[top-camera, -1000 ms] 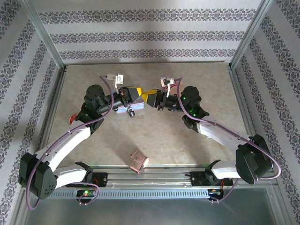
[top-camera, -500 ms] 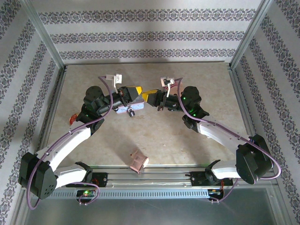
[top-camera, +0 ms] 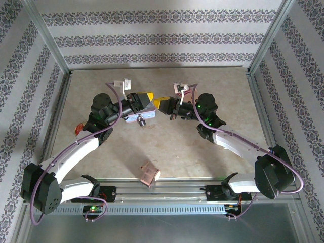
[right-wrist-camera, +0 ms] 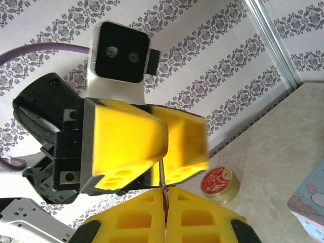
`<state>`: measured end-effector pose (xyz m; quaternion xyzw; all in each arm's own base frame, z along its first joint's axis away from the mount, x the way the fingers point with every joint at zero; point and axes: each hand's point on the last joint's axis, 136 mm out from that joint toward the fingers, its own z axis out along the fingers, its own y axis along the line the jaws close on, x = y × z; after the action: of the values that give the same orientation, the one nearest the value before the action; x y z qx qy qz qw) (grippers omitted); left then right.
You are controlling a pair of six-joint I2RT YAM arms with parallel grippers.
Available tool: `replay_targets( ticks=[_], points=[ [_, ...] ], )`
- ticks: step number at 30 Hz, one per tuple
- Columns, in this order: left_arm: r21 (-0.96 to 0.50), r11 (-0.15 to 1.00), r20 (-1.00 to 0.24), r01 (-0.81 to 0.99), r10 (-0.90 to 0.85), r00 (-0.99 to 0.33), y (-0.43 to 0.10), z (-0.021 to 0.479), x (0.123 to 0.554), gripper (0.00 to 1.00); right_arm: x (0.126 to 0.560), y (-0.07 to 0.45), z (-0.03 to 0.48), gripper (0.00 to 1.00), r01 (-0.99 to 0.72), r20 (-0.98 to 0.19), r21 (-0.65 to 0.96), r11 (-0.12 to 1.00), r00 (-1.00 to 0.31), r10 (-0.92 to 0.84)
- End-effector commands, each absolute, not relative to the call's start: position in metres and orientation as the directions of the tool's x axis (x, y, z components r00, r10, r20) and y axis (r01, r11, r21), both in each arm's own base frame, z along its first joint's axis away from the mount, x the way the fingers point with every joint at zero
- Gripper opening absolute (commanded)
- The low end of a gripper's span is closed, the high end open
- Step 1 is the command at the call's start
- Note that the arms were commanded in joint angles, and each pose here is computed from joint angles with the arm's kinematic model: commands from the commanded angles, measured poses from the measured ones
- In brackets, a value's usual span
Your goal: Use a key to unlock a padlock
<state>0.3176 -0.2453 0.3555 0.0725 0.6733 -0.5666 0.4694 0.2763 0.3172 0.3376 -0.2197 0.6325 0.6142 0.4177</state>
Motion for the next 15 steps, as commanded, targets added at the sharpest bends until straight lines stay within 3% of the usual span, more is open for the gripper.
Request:
replay_targets(
  ticks=[1,3,15],
  points=[
    [-0.712,0.375,-0.698,0.593,-0.473,-0.538,-0.235,0.352,0.329,0.68,0.275,0.319,0.333,0.00,-0.781,-0.793,0.603,0.163,-0.565,0.229],
    [-0.726,0.406,-0.686,0.555,-0.485,-0.543,-0.230,0.347,0.333,0.98,0.281,0.317,0.322,0.00,-0.749,-0.775,0.631,0.204,-0.592,0.222],
    [-0.665,0.656,-0.730,0.356,-0.473,-0.493,-0.188,0.312,0.339,0.99,0.301,0.284,0.243,0.00,-0.507,-0.647,0.732,0.455,-0.725,0.234]
  ],
)
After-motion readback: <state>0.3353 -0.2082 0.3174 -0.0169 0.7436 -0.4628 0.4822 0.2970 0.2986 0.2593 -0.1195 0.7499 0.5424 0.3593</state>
